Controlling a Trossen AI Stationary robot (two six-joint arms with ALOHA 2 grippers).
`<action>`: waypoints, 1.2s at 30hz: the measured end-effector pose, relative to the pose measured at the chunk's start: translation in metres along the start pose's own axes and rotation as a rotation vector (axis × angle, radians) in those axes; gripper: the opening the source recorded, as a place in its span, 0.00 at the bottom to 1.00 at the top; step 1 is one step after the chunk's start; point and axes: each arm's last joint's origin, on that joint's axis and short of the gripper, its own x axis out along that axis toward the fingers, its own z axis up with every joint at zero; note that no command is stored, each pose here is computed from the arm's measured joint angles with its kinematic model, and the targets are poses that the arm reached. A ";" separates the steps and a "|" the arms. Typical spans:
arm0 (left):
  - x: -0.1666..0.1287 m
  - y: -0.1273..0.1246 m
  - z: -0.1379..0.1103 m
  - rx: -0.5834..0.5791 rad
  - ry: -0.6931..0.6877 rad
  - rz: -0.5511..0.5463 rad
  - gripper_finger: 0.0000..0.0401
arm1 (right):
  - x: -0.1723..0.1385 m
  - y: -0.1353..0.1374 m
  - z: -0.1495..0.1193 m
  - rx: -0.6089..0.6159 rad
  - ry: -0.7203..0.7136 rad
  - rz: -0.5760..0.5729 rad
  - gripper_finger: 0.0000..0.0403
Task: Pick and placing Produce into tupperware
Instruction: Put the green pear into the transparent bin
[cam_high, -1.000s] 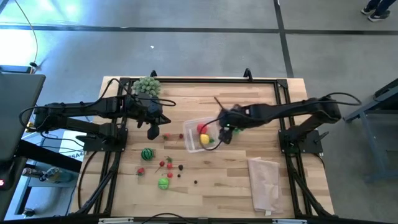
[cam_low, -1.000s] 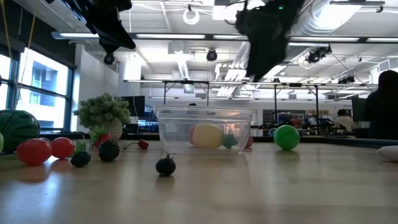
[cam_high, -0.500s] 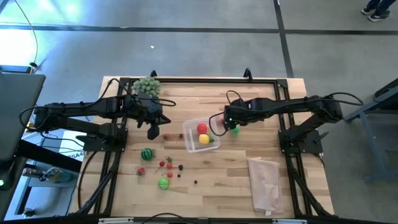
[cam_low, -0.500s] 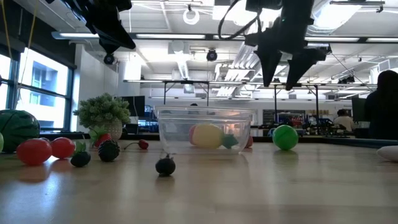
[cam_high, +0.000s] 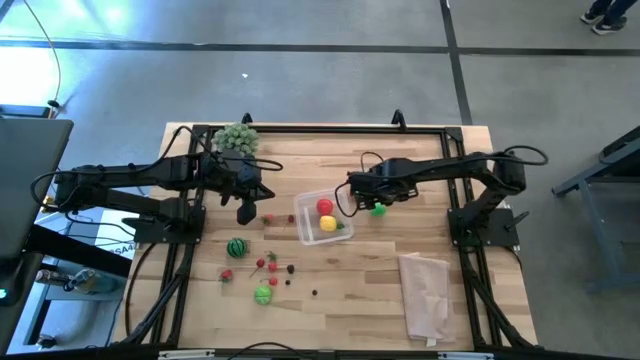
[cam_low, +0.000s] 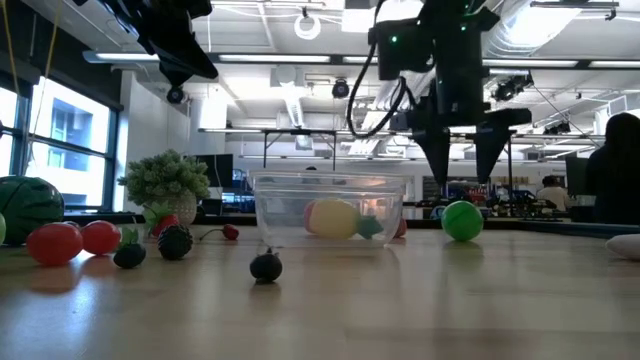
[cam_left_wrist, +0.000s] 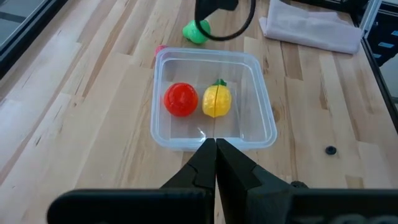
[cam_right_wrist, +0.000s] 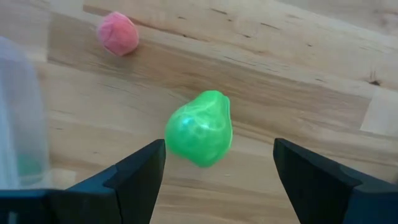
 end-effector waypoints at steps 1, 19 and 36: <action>0.000 0.000 0.000 0.000 0.000 0.000 0.00 | 0.002 0.001 0.000 -0.002 0.003 -0.009 0.72; 0.000 0.000 0.000 0.000 0.000 0.000 0.00 | 0.025 0.015 0.002 0.028 -0.003 -0.023 0.72; 0.000 0.000 0.000 0.000 0.000 0.000 0.00 | 0.065 0.008 -0.012 0.073 0.025 0.039 0.72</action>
